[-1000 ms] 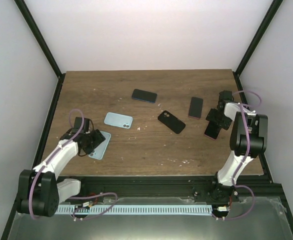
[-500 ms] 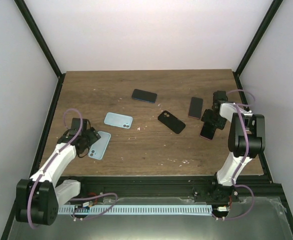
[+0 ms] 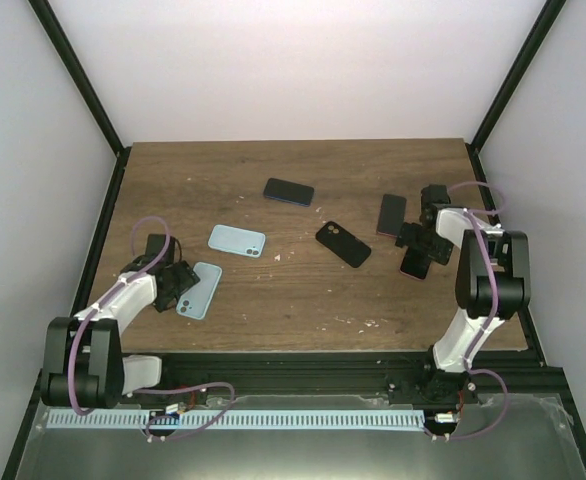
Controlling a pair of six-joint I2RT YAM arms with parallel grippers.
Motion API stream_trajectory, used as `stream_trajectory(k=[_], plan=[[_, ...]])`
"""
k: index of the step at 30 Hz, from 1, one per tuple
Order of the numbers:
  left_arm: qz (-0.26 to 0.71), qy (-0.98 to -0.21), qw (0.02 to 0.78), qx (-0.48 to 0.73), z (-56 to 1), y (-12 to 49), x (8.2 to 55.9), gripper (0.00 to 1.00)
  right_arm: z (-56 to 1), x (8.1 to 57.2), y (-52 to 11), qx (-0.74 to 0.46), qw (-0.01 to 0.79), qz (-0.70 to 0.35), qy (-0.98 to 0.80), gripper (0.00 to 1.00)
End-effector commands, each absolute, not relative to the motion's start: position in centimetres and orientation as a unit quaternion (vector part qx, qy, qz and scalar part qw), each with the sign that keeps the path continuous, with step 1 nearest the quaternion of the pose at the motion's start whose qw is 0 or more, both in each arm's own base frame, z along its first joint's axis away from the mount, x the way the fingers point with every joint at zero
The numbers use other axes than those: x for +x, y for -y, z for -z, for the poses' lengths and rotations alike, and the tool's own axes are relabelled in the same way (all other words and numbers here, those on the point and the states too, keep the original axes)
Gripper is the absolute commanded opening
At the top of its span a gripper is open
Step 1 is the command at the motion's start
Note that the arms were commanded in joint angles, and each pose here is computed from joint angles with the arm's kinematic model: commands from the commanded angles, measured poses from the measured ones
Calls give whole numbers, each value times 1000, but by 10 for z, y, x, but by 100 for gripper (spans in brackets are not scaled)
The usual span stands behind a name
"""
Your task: Put the phone into the phone case
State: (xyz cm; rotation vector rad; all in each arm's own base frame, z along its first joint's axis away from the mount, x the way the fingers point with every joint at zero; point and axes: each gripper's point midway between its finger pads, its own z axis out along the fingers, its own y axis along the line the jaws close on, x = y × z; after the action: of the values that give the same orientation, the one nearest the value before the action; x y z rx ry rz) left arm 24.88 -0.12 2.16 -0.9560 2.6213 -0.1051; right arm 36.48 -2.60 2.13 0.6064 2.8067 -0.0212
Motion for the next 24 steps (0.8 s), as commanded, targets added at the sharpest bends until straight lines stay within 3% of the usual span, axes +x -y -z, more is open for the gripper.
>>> stream_trajectory(k=[1, 13, 19, 24], plan=[[86, -930, 148, -326, -18, 21, 245, 84, -9, 328, 13, 213, 78, -1, -974, 95], [227, -919, 105, -304, -31, 86, 227, 81, -11, 325, 6, 203, 83, -4, -976, 80], [150, -923, 190, -299, -55, 53, 243, 82, -15, 325, 6, 198, 90, -3, -976, 71], [109, -936, 176, -286, -41, 43, 234, 76, -25, 325, 3, 198, 106, -11, -974, 66]])
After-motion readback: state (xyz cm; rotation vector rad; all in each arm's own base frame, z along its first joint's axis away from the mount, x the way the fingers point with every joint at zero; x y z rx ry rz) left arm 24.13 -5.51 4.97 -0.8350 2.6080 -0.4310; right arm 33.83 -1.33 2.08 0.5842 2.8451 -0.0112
